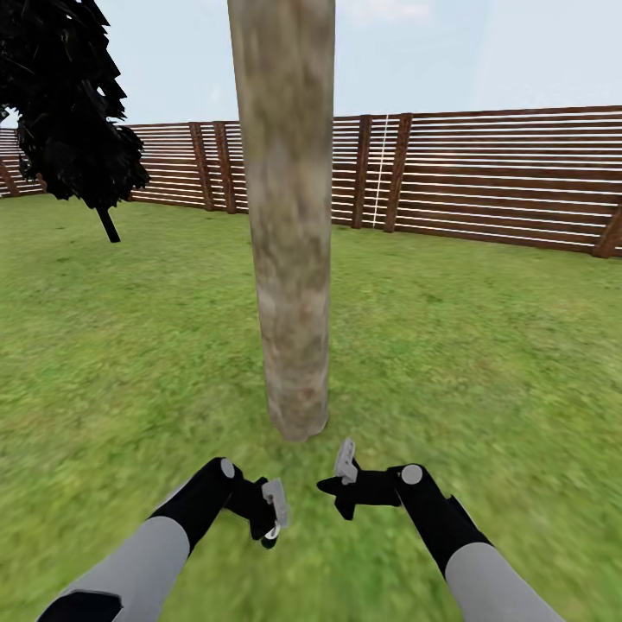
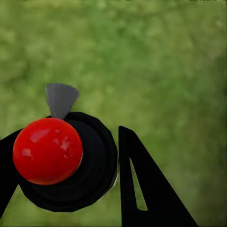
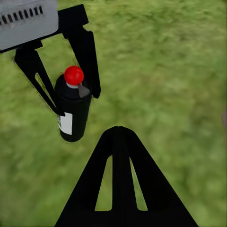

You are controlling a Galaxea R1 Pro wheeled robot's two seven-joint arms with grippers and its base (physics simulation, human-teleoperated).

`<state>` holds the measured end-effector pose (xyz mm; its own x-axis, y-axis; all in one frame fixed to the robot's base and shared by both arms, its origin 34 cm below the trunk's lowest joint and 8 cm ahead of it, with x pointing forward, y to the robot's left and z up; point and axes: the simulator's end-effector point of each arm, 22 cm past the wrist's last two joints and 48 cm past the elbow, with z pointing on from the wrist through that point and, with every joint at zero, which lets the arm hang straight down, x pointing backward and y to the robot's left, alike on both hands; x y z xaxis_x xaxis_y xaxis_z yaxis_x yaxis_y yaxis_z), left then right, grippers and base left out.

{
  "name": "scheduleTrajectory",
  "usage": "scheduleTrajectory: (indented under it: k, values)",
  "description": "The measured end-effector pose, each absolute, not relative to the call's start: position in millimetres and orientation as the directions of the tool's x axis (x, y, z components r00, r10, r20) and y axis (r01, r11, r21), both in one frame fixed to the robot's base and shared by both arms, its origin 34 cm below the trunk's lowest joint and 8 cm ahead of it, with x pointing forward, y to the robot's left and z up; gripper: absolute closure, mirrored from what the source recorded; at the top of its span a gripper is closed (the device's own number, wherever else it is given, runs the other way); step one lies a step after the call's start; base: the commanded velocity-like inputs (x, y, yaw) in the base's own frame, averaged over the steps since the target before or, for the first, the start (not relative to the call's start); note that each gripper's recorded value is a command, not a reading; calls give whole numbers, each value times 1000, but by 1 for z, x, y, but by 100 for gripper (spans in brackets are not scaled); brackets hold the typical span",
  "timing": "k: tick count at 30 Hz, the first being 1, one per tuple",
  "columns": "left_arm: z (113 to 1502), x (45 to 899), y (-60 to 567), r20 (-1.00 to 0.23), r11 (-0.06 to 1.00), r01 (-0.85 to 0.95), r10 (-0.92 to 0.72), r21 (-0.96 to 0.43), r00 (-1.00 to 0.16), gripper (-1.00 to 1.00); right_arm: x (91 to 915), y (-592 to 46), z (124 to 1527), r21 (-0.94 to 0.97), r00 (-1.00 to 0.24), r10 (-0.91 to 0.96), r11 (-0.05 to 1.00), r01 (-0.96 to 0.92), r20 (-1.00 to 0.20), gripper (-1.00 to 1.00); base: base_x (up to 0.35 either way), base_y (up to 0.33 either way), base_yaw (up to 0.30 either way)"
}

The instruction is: In the garden, pick up the pesticide atomizer on the floor and spray pesticide onto both trees until each tree trunk is fully covered.

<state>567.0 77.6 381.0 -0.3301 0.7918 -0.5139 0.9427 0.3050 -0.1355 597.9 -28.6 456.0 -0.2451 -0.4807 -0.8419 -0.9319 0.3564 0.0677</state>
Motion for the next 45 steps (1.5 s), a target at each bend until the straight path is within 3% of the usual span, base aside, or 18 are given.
scheduleTrajectory:
  k: [18, 23, 45]
  values:
    - [405, 582, 41, -569, 281, 952, 766, -125, -300, 100, 605, -28, 462, 55, -233, -480, 356, -933, -846, 100, 0, 0, 0]
    - [418, 584, 24, -631, 301, 939, 699, -167, -336, 100, 607, -28, 464, 51, -229, -480, 356, -933, -847, 100, 0, 0, 0]
    - [431, 584, 2, -680, 309, 928, 636, -206, -363, 100, 607, -21, 466, 64, -240, -474, 357, -932, -847, 100, 0, 0, 0]
